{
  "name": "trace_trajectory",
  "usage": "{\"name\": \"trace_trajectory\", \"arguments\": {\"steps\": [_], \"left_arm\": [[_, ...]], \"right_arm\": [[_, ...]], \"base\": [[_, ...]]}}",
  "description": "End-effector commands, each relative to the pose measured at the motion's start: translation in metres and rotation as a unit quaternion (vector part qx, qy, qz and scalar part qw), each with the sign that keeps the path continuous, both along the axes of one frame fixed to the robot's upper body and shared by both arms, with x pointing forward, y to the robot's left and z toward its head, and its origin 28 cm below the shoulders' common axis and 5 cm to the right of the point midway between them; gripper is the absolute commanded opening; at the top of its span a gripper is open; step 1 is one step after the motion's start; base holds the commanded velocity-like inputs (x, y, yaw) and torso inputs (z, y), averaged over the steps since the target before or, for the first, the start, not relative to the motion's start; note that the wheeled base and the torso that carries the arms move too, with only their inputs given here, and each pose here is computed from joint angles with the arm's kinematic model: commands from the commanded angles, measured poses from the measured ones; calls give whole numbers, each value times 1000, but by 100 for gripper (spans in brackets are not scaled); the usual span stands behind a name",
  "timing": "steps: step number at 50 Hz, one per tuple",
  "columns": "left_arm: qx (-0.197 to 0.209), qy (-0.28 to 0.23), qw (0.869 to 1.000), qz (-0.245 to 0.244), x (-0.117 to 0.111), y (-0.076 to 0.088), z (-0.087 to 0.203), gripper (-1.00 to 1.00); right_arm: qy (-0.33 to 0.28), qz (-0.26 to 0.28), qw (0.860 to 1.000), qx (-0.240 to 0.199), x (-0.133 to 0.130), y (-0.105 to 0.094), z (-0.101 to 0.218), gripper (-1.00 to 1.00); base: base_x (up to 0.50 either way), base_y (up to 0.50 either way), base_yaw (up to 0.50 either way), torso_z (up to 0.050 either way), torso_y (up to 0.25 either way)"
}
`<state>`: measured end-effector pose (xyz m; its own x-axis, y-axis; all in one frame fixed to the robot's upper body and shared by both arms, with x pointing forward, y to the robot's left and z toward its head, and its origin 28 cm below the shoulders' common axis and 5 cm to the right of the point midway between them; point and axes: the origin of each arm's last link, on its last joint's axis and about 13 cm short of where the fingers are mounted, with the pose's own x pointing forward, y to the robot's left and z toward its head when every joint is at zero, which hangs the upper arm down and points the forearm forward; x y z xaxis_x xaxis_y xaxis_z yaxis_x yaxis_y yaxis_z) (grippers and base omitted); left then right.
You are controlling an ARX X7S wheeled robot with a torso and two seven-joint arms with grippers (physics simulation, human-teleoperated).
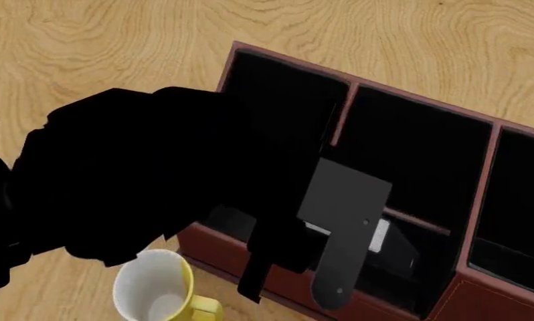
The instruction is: Pick up the book and place it in the back compartment of the caddy.
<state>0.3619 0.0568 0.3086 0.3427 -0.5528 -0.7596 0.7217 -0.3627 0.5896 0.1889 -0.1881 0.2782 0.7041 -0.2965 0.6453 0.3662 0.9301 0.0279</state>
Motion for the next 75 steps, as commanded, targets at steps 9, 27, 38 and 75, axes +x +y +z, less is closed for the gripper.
{"name": "trace_trajectory", "arguments": {"steps": [9, 27, 38, 75], "left_arm": [[-19, -4, 1000, -10, 7, -1, 0, -100], [-22, -1, 1000, -6, 10, 1, 0, -100], [-22, 8, 1000, -1, 11, 2, 3, 100], [-40, 3, 999, 0, 10, 2, 11, 100]], "right_arm": [[-4, -11, 1000, 6, 0, -4, -1, 100], [-1, -14, 1000, 7, 1, -5, -2, 100], [0, -14, 1000, 8, 1, -6, -3, 100], [0, -17, 1000, 10, -1, -8, -4, 100]], "base": [[0, 0, 0, 0, 0], [1, 0, 0, 0, 0], [0, 0, 0, 0, 0], [0, 0, 0, 0, 0]]}}
